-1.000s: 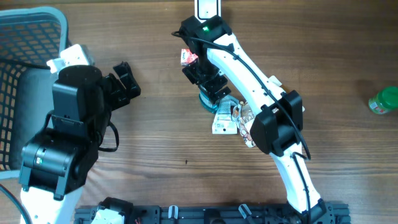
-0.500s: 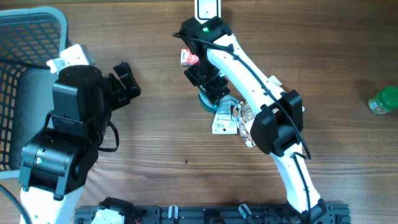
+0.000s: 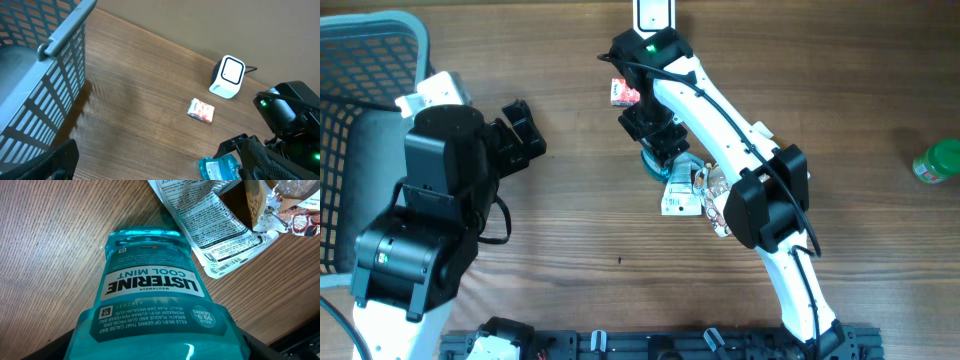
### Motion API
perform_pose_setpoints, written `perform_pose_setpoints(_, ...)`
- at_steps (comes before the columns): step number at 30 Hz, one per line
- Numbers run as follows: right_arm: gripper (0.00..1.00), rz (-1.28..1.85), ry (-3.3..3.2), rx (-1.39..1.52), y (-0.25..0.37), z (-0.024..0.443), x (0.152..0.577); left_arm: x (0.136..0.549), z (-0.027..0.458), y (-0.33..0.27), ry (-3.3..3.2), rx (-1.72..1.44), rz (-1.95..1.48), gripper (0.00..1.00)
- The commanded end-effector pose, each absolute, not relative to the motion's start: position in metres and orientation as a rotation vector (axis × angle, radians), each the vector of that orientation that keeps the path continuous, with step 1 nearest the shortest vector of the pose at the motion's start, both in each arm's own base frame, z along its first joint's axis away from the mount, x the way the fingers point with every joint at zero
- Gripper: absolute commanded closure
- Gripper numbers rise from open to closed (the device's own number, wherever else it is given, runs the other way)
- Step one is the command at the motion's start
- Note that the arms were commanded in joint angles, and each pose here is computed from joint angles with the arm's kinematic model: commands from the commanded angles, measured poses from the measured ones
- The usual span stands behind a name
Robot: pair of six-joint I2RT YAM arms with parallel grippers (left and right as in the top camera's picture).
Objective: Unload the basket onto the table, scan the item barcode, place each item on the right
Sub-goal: 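Raise the teal bottle with the right gripper up toward the scanner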
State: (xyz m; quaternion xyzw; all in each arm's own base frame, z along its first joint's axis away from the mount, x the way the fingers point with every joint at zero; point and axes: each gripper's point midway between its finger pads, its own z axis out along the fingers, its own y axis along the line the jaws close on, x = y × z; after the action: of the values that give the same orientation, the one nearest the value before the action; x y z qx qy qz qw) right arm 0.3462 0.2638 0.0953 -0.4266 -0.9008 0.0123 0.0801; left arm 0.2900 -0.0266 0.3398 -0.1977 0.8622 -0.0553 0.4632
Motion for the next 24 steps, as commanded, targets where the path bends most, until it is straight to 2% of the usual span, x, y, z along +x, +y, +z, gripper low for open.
perform_pose_setpoints(1,0.2,0.035,-2.717,-1.288,0.262,0.105,0.344,0.291,0.345,-0.021,2.103,-0.483,-0.103,0.0)
perform_pose_setpoints(16,0.21,-0.117,-2.657,-1.086,0.28,0.111,0.333,0.29,0.344,-0.02,2.107,-0.484,-0.099,0.0)
perform_pose_setpoints(24,0.27,-0.255,-2.618,-0.995,0.274,0.123,0.341,0.289,0.342,-0.02,2.113,-0.484,-0.096,0.0)
